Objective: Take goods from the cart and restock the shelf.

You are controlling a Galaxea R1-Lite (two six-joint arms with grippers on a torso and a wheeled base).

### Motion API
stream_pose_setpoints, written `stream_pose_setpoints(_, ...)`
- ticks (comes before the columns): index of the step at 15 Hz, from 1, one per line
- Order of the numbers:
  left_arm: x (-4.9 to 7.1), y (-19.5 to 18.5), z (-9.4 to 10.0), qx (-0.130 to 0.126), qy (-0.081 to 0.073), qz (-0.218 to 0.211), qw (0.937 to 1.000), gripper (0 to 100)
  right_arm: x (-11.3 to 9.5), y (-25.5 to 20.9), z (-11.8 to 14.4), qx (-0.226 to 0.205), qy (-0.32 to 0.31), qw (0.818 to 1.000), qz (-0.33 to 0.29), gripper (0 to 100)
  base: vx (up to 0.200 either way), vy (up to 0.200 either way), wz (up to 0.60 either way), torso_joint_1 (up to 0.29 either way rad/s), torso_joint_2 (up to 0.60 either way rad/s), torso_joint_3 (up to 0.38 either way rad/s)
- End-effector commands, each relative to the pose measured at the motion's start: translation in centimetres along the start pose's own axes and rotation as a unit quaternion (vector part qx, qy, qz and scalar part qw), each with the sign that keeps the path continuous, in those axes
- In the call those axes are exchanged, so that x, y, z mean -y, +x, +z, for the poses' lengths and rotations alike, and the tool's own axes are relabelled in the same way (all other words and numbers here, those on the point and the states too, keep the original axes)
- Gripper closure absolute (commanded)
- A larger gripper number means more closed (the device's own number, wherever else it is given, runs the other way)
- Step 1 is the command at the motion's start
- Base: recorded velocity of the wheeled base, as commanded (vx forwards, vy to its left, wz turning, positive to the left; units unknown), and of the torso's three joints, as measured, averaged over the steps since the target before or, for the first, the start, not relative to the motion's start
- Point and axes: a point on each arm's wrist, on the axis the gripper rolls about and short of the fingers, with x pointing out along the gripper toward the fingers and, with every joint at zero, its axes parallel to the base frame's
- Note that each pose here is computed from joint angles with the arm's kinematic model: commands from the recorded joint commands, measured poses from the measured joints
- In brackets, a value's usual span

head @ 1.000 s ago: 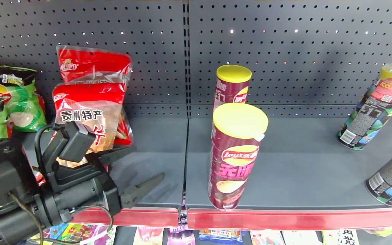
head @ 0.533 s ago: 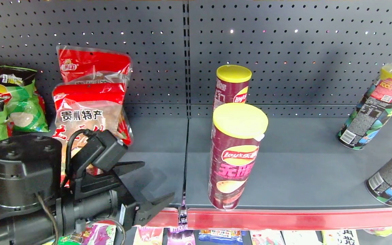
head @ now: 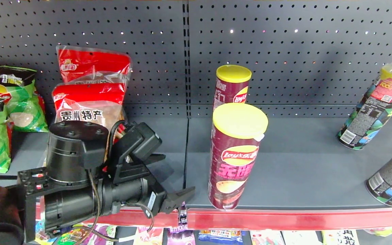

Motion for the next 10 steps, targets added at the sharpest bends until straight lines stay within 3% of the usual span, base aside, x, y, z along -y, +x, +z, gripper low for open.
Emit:
stream_pose_setpoints(1, 0.1, 0.8, -0.5, -0.016, 0.005, -0.005, 0.9998, 0, 0.0, 0.0, 0.0, -0.001, 0.000, 1.000, 0.000, 0, 0.000, 0.000, 0.00, 0.000, 0.00, 0.000)
stream_pose_setpoints(10, 0.5, 1.9, -0.6, -0.024, 0.021, -0.017, 0.9993, 0, 0.0, 0.0, 0.0, 0.000, -0.003, 1.000, 0.001, 0, 0.000, 0.000, 0.00, 0.000, 0.00, 0.000)
